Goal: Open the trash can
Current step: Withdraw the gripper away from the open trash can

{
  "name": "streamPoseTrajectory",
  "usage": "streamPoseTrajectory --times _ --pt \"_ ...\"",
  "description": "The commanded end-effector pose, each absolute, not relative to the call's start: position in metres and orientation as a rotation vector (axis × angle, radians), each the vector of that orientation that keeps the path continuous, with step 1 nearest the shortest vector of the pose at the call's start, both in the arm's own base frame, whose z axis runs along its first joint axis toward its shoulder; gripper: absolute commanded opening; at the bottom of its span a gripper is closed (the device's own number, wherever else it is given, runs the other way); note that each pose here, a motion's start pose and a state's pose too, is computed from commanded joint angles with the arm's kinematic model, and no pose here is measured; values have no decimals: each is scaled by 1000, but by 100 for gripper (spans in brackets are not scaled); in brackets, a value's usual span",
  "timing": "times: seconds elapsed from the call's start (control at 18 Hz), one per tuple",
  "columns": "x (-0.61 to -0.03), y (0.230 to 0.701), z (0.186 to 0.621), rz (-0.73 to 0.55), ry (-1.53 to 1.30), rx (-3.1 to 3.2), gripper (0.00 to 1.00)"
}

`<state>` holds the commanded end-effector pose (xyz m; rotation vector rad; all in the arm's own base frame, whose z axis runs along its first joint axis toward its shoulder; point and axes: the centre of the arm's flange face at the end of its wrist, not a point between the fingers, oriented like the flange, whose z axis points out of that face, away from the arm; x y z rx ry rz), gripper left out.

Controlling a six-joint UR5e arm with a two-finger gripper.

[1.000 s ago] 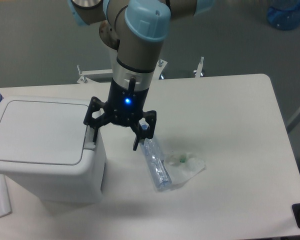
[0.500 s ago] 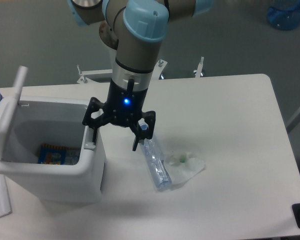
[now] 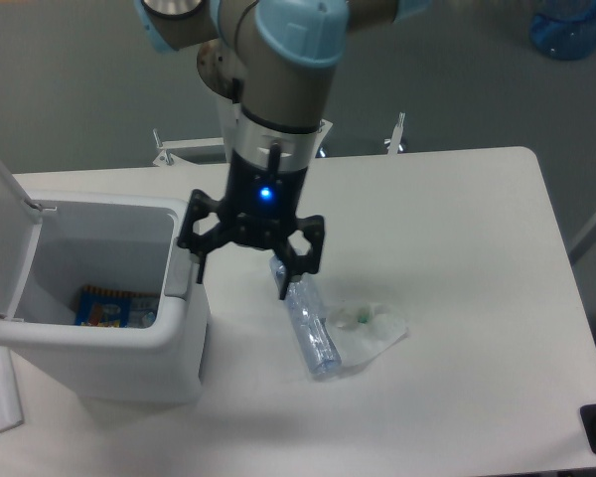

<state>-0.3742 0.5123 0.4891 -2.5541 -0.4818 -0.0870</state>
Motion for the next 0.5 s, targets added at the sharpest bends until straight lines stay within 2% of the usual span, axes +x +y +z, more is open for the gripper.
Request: streamPoseTrajectory --times 0.28,0.5 --pt "-465 476 432 5 -491 -2635 100" --pt "-505 472 384 168 -366 -2840 100"
